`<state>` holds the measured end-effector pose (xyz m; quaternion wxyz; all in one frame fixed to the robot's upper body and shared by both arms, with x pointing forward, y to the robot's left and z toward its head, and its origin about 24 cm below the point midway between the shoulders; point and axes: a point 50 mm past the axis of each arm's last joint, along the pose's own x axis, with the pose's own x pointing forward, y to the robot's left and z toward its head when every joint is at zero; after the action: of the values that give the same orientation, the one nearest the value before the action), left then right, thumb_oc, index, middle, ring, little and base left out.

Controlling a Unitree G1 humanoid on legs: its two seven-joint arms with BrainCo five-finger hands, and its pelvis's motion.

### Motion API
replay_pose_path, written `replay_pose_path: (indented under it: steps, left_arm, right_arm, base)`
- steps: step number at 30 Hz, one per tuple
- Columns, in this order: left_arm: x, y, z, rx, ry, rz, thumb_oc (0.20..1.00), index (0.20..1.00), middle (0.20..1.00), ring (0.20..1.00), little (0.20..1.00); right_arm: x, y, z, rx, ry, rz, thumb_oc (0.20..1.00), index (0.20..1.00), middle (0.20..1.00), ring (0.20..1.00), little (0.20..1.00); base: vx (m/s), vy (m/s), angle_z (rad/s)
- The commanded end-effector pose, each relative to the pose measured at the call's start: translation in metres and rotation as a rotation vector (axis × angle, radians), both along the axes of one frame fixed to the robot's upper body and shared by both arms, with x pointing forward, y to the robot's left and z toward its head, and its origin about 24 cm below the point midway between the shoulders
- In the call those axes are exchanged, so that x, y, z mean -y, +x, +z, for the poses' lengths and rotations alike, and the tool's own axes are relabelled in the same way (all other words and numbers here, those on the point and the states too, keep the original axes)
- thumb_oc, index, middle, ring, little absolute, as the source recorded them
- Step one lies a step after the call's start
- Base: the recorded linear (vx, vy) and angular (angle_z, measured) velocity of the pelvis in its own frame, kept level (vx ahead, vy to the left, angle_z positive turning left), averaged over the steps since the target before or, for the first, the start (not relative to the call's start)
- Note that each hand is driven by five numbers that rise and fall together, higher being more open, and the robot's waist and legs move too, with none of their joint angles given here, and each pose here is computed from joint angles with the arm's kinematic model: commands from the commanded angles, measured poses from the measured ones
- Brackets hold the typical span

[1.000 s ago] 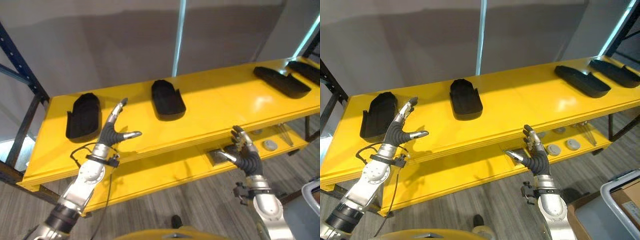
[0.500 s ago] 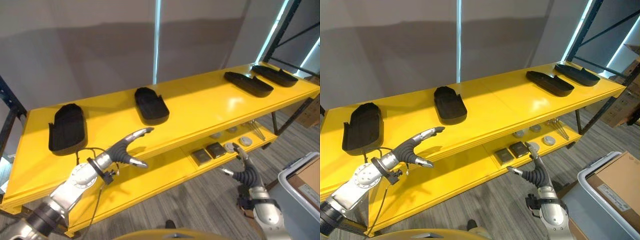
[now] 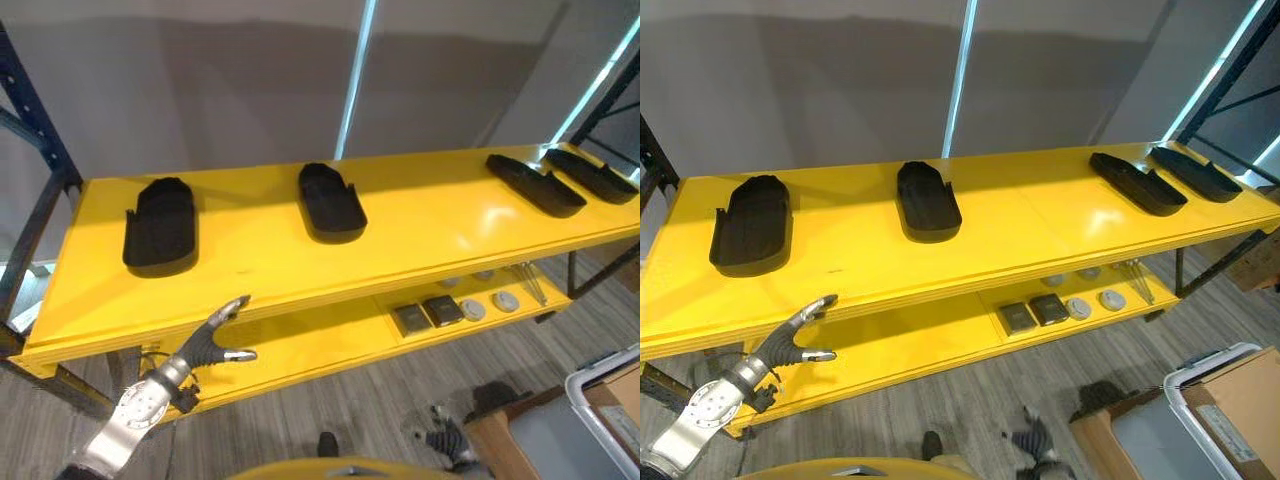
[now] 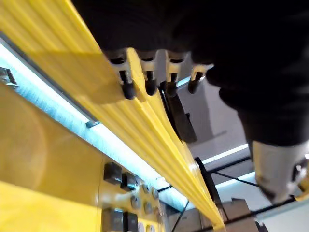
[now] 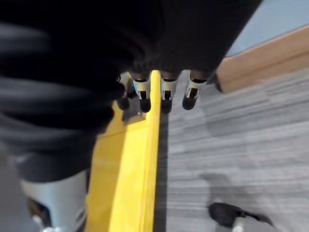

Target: Move parts from the plastic box to the shelf.

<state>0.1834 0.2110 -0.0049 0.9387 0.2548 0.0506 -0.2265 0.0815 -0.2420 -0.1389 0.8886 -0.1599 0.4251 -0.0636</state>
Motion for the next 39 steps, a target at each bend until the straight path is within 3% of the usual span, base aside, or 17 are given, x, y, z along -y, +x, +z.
replay_pose_path:
  steps: [1, 6, 10, 16, 21, 22, 24, 30, 33, 34, 35, 36, 38, 39]
  left_arm:
    - [-0.020, -0.015, -0.025, -0.160, 0.049, 0.066, 1.000, 1.000, 1.000, 1.000, 1.000]
    - [-0.027, -0.038, -0.054, -0.398, -0.027, 0.080, 1.000, 1.000, 1.000, 1.000, 1.000]
    - [-0.035, -0.063, -0.093, -0.614, -0.098, 0.260, 1.000, 1.000, 1.000, 1.000, 1.000]
    - [-0.032, -0.128, -0.149, -0.978, 0.134, 0.359, 1.000, 1.000, 1.000, 1.000, 1.000]
    - [-0.037, -0.174, -0.159, -1.152, 0.238, 0.422, 1.000, 1.000, 1.000, 1.000, 1.000]
    - [-0.039, -0.195, -0.160, -1.227, 0.302, 0.400, 1.000, 1.000, 1.000, 1.000, 1.000]
    - [-0.040, -0.206, -0.159, -1.264, 0.354, 0.364, 1.000, 1.000, 1.000, 1.000, 1.000]
    - [-0.041, -0.169, -0.158, -1.108, 0.326, 0.407, 1.000, 1.000, 1.000, 1.000, 1.000]
    - [-0.027, -0.070, -0.135, -0.701, 0.187, 0.400, 1.000, 1.000, 1.000, 1.000, 1.000]
    - [-0.027, -0.070, -0.135, -0.701, 0.187, 0.400, 1.000, 1.000, 1.000, 1.000, 1.000]
    - [-0.021, -0.041, -0.120, -0.577, 0.096, 0.413, 1.000, 1.000, 1.000, 1.000, 1.000]
    - [-0.003, 0.020, -0.058, -0.238, -0.116, 0.320, 1.000, 1.000, 1.000, 1.000, 1.000]
    - [0.006, 0.053, 0.015, 0.056, -0.279, 0.184, 1.000, 1.000, 1.000, 1.000, 1.000]
    - [0.006, 0.052, 0.016, 0.056, -0.278, 0.185, 1.000, 1.000, 1.000, 1.000, 1.000]
  right_arm:
    - [0.009, 0.015, 0.003, 0.030, -0.014, -0.052, 1.000, 1.000, 1.000, 1.000, 1.000]
    - [0.022, -0.011, -0.009, -0.127, 0.001, -0.136, 1.000, 1.000, 1.000, 1.000, 1.000]
    - [0.024, -0.026, -0.014, -0.209, 0.013, -0.168, 1.000, 1.000, 1.000, 1.000, 1.000]
    - [0.024, -0.034, -0.018, -0.268, 0.038, -0.208, 1.000, 1.000, 1.000, 1.000, 1.000]
    - [0.022, -0.035, -0.019, -0.283, 0.055, -0.205, 1.000, 1.000, 1.000, 1.000, 1.000]
    - [0.020, -0.035, -0.020, -0.287, 0.066, -0.199, 1.000, 1.000, 1.000, 1.000, 1.000]
    - [0.018, -0.035, -0.021, -0.296, 0.072, -0.183, 1.000, 1.000, 1.000, 1.000, 1.000]
    - [0.017, -0.034, -0.021, -0.304, 0.067, -0.160, 1.000, 1.000, 1.000, 1.000, 1.000]
    - [0.019, -0.033, -0.020, -0.297, 0.039, -0.159, 1.000, 1.000, 1.000, 1.000, 1.000]
    - [0.019, -0.033, -0.020, -0.297, 0.039, -0.159, 1.000, 1.000, 1.000, 1.000, 1.000]
    - [0.020, -0.033, -0.019, -0.286, 0.030, -0.172, 1.000, 1.000, 1.000, 1.000, 1.000]
    - [0.023, -0.031, -0.018, -0.261, 0.010, -0.196, 1.000, 1.000, 1.000, 1.000, 1.000]
    - [0.026, -0.031, -0.016, -0.248, -0.001, -0.208, 1.000, 1.000, 1.000, 1.000, 1.000]
    - [0.025, -0.031, -0.017, -0.248, 0.000, -0.207, 1.000, 1.000, 1.000, 1.000, 1.000]
  base:
    - [0.00, 0.021, 0.04]
    - [0.03, 0.037, 0.07]
    - [0.03, 0.020, 0.09]
    - [0.02, 0.014, 0.11]
    - [0.00, -0.001, 0.02]
    - [0.00, -0.009, -0.11]
    - [0.00, -0.010, -0.09]
    - [0.00, -0.015, 0.06]
    - [0.00, -0.017, -0.17]
    - [-0.02, -0.012, 0.79]
    - [-0.04, -0.014, 0.87]
    - [-0.04, -0.016, 0.70]
    - [0.00, -0.010, -0.24]
    - [0.03, 0.001, 0.08]
